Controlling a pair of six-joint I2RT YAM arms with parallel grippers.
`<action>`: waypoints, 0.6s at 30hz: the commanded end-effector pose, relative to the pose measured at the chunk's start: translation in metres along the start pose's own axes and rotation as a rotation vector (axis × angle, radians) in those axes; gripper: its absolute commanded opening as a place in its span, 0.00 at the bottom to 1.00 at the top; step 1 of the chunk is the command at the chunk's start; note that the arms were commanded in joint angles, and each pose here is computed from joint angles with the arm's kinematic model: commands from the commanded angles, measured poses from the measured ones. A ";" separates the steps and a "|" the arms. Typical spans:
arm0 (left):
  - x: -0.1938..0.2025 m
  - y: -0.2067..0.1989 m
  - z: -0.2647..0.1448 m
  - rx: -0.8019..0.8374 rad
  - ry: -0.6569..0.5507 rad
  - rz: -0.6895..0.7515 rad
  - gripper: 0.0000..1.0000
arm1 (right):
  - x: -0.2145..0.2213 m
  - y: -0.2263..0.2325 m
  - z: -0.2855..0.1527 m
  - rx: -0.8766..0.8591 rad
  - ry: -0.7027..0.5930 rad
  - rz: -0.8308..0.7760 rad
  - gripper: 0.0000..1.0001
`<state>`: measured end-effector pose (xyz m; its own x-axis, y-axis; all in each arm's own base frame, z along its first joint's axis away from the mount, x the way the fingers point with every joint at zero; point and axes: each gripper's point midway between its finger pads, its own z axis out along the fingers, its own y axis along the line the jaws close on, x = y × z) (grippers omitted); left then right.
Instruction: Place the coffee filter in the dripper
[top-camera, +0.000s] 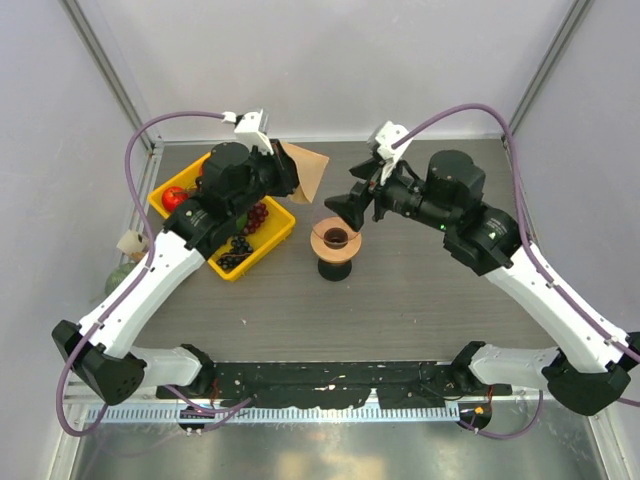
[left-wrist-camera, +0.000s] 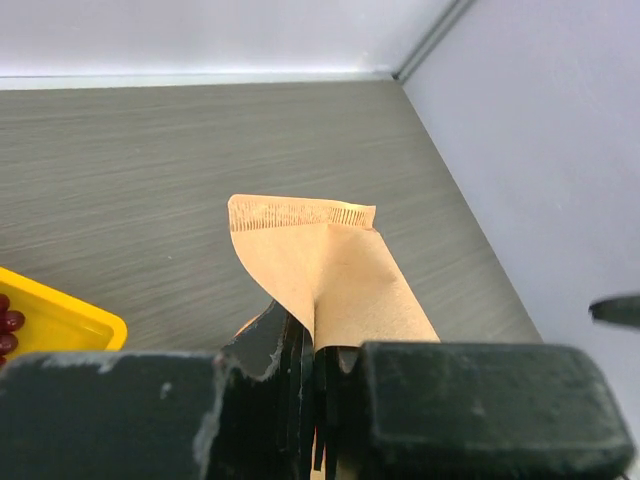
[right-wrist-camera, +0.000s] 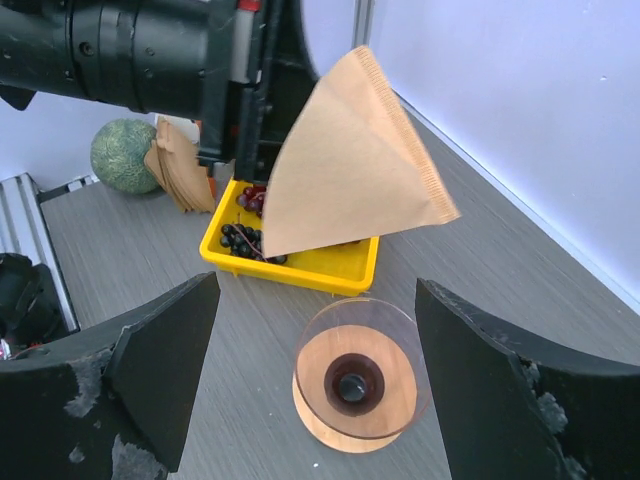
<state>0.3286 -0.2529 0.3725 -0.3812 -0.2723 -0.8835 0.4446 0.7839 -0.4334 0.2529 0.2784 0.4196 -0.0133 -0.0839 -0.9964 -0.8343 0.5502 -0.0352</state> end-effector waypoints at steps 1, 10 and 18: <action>-0.042 -0.001 -0.005 -0.087 -0.141 -0.058 0.04 | -0.021 -0.012 0.010 0.159 -0.032 -0.072 0.86; -0.042 -0.007 -0.002 -0.091 -0.139 -0.075 0.07 | -0.018 -0.019 0.042 0.296 -0.005 -0.219 0.82; -0.036 -0.003 0.001 -0.110 -0.130 -0.072 0.10 | -0.021 -0.015 0.051 0.310 -0.033 -0.214 0.82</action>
<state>0.3408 -0.2483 0.3851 -0.3436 -0.3557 -0.8691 0.3285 0.8215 -0.4661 0.2889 0.3200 0.3886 0.0782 -0.2998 -0.9508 -0.6746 0.6863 -0.2719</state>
